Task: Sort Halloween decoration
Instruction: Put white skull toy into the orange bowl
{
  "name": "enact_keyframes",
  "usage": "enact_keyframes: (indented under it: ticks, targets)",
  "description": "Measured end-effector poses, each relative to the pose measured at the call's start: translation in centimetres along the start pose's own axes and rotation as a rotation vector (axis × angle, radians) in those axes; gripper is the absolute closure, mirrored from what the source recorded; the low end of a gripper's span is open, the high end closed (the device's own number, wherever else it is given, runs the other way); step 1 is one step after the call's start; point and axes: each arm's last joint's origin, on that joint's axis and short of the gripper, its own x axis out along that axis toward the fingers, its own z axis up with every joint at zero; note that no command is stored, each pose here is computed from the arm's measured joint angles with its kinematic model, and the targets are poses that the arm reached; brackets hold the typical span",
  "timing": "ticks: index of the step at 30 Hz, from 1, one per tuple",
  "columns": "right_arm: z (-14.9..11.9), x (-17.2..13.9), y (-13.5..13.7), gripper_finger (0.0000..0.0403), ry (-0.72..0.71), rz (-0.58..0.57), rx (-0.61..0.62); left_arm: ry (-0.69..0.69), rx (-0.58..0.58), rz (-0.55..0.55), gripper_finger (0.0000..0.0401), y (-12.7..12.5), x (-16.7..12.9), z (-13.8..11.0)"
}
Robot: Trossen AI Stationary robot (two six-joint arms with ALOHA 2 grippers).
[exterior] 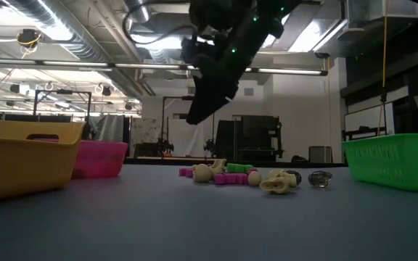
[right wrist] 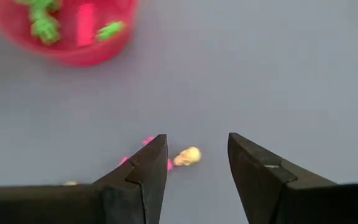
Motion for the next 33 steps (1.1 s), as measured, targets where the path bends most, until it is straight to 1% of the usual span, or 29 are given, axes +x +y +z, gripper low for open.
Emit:
enact_keyframes:
  ticks: [5,10,14,16,18,19,24,33]
  targets:
    - [0.0,0.3,-2.1,0.0235,0.001,-0.027,0.194,-0.001,0.000,0.000,0.0231,0.0,0.0,0.0]
    - [0.0,0.4,-3.0,0.0235,0.002,-0.038,0.292,-0.001,0.000,0.000,0.0231,0.0,0.0,0.0]
    - [-0.4,1.1,-2.8,0.0235,0.030,-0.029,0.293,-0.005,0.000,0.001,0.0231,0.0,0.0,0.0]
    - [-0.5,1.8,-2.1,0.0235,0.033,-0.012,0.284,-0.014,0.000,0.002,0.0231,0.0,0.0,0.0]
    - [-1.0,2.5,-2.0,0.0235,0.067,-0.018,0.283,-0.024,0.000,0.000,0.0231,0.0,0.0,0.1]
    - [-1.0,3.0,-1.7,0.0235,0.056,-0.012,0.280,-0.029,0.000,0.000,0.0231,-0.1,0.0,0.1]
    - [-1.8,5.0,-1.6,0.0235,0.090,-0.017,0.318,-0.057,-0.001,-0.006,0.0231,-0.2,0.0,0.2]
    - [-3.0,7.4,-1.3,0.0235,0.138,-0.008,0.343,-0.064,0.001,-0.008,0.0231,-0.2,0.0,0.2]
